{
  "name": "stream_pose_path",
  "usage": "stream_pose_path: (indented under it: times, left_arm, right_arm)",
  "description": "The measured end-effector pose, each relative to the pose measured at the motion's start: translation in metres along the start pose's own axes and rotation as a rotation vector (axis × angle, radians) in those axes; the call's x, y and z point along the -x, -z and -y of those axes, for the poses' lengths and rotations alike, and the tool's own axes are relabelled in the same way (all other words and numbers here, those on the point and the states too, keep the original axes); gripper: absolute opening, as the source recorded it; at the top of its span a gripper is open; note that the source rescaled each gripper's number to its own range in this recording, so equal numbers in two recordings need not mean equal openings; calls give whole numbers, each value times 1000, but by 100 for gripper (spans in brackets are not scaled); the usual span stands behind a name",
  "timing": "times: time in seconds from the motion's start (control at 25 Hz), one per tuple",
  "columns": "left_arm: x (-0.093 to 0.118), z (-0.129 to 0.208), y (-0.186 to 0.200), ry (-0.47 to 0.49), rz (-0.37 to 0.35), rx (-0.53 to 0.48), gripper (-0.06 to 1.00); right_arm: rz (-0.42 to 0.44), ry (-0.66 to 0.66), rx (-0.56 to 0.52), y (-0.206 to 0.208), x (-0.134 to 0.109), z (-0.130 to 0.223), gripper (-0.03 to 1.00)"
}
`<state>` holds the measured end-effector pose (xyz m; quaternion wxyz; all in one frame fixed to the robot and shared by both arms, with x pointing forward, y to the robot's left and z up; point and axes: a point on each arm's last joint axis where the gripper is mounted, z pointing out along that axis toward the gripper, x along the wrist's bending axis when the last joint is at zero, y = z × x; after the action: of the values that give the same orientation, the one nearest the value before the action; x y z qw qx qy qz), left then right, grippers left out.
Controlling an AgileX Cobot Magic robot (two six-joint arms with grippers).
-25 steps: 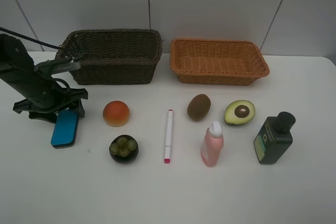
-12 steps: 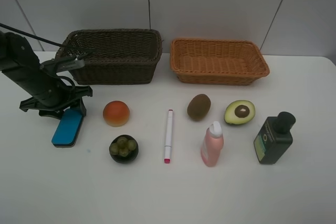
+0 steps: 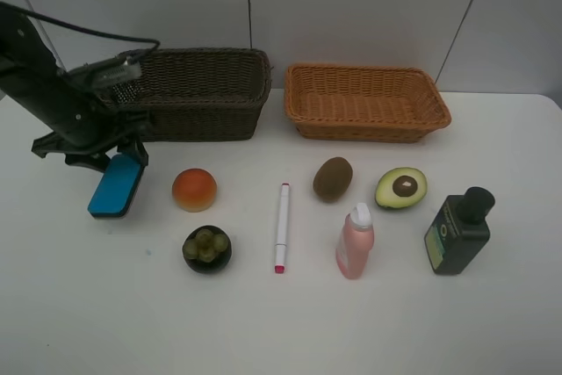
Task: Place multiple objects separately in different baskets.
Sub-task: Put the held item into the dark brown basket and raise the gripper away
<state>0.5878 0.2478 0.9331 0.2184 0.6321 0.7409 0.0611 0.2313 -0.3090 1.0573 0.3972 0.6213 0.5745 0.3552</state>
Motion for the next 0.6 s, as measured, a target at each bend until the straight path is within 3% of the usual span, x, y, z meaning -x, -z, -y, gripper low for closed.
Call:
stream_pose_path:
  times: [0.16, 0.32, 0.44, 0.6]
  left_arm:
    - [26, -60, 47, -31, 75, 235, 55]
    - [43, -107, 67, -49, 120, 408, 55]
    - [48, -132, 57, -51, 131, 469, 55]
    - [48, -149, 20, -47, 124, 458, 55]
  right_arm:
    - [0, 0, 0, 0, 0, 0, 100]
    - [0, 0, 0, 0, 0, 0, 100]
    - [0, 0, 0, 0, 0, 0, 100]
    - [0, 0, 0, 0, 0, 0, 100]
